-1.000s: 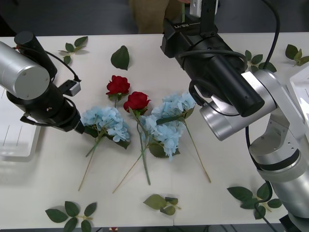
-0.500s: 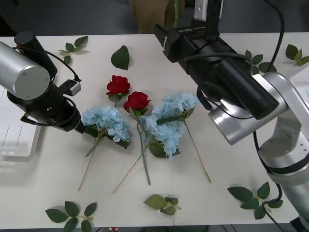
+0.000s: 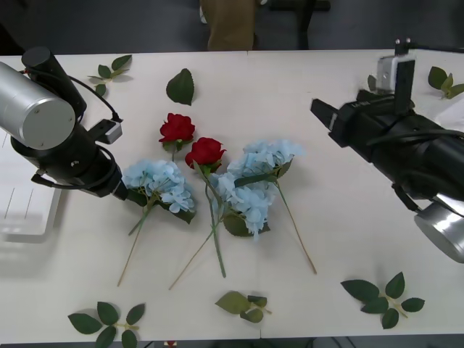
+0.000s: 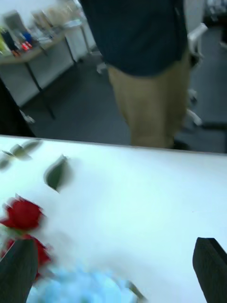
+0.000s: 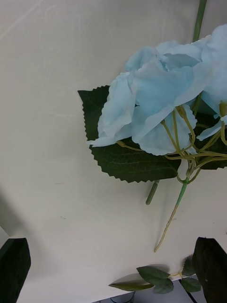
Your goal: Place the red flowers into the right box and the blue flowers into the left box. If a person shows an open palm, hand one flower to the person first, then continue sorting.
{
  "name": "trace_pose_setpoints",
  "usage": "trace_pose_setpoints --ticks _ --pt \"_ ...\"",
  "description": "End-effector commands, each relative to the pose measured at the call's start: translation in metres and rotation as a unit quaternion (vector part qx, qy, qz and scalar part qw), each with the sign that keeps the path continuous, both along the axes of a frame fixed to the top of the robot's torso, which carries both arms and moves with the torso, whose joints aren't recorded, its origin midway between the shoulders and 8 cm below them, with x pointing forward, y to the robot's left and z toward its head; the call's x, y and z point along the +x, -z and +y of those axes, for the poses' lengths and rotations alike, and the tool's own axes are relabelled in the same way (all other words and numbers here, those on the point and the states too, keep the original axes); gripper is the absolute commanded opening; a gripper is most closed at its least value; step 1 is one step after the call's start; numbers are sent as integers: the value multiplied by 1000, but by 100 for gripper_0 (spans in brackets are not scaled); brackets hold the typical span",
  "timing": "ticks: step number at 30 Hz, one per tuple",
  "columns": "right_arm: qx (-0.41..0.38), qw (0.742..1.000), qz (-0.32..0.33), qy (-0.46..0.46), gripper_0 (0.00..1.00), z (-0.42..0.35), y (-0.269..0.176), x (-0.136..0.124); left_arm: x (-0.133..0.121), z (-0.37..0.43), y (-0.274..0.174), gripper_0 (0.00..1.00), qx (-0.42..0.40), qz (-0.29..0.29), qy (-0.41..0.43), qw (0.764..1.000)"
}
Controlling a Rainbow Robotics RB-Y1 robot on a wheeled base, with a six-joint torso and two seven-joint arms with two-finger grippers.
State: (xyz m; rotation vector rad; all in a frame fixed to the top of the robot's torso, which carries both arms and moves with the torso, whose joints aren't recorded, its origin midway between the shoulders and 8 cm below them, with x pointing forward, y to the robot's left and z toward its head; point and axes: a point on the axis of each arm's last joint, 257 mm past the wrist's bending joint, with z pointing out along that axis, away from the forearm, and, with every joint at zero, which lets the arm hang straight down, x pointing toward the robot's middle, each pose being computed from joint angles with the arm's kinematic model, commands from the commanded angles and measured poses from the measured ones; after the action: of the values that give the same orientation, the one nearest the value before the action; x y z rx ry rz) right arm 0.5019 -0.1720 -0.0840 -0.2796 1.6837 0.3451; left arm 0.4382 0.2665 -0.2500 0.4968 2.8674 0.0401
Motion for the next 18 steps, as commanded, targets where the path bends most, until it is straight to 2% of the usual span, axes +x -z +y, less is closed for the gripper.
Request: trace_pose_setpoints --ticks 1,6,9,13,18 --pt "-43 996 73 40 95 -63 63 18 1 -13 -3 100 -10 -9 -5 1000" --pt "-69 983 165 50 95 -94 145 31 1 -13 -3 100 -10 -9 -5 1000" --pt "-87 977 191 32 95 -97 171 24 1 -14 -3 100 -11 -9 -5 1000" --pt "-73 969 236 -22 95 -70 188 4 1 -14 -3 100 -11 -9 -5 1000" --pt "-25 958 269 -93 95 -19 182 -13 1 -13 -3 100 -10 -9 -5 1000"
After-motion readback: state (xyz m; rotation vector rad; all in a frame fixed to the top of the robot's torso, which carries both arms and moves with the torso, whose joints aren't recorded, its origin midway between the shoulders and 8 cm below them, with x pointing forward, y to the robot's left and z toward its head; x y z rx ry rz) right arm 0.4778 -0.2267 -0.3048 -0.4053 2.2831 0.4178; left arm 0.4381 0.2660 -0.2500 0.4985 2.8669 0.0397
